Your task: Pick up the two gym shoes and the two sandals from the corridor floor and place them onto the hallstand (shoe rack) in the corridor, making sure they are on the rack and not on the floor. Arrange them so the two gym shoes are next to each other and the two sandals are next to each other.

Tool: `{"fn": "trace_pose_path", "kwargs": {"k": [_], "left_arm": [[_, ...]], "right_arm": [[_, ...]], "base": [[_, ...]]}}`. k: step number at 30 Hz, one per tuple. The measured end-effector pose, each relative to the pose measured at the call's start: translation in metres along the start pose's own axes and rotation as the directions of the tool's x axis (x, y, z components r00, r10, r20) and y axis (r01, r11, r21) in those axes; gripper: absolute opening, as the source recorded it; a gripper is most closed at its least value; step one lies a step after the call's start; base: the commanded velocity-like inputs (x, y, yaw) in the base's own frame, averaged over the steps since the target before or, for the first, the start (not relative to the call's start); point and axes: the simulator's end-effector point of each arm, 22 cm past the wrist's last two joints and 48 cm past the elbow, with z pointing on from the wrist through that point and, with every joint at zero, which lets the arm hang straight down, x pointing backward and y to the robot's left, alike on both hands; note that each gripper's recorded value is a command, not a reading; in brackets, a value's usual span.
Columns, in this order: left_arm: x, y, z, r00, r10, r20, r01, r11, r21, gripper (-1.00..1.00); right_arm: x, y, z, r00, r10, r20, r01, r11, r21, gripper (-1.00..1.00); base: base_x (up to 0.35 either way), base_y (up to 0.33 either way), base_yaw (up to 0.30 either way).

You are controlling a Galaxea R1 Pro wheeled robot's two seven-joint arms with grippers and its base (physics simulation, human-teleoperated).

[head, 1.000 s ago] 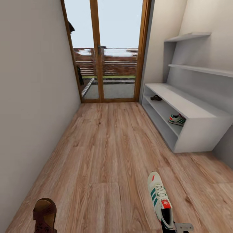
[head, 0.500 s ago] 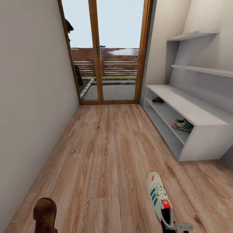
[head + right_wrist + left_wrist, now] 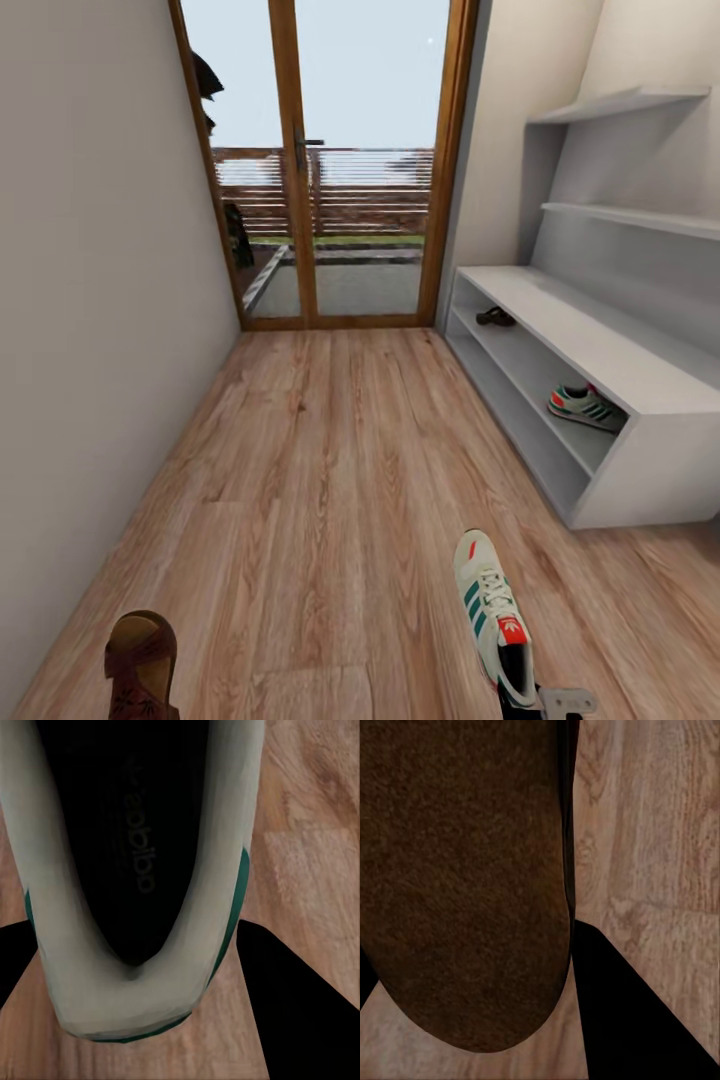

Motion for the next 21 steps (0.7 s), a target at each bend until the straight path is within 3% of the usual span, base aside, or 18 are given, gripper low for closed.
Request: {"fn": "trace_pose_path", "kwargs": {"k": [21], "left_arm": [[0.0001, 0.0015, 0.0, 1.0, -0.001, 0.0, 0.001, 1.0, -0.002, -1.0]], "right_arm": [[0.0001, -0.0002, -0.0001, 1.0, 0.001, 0.0, -0.001, 1.0, 0.001, -1.0]], "base": [[0.339, 0.023, 0.0]]}}
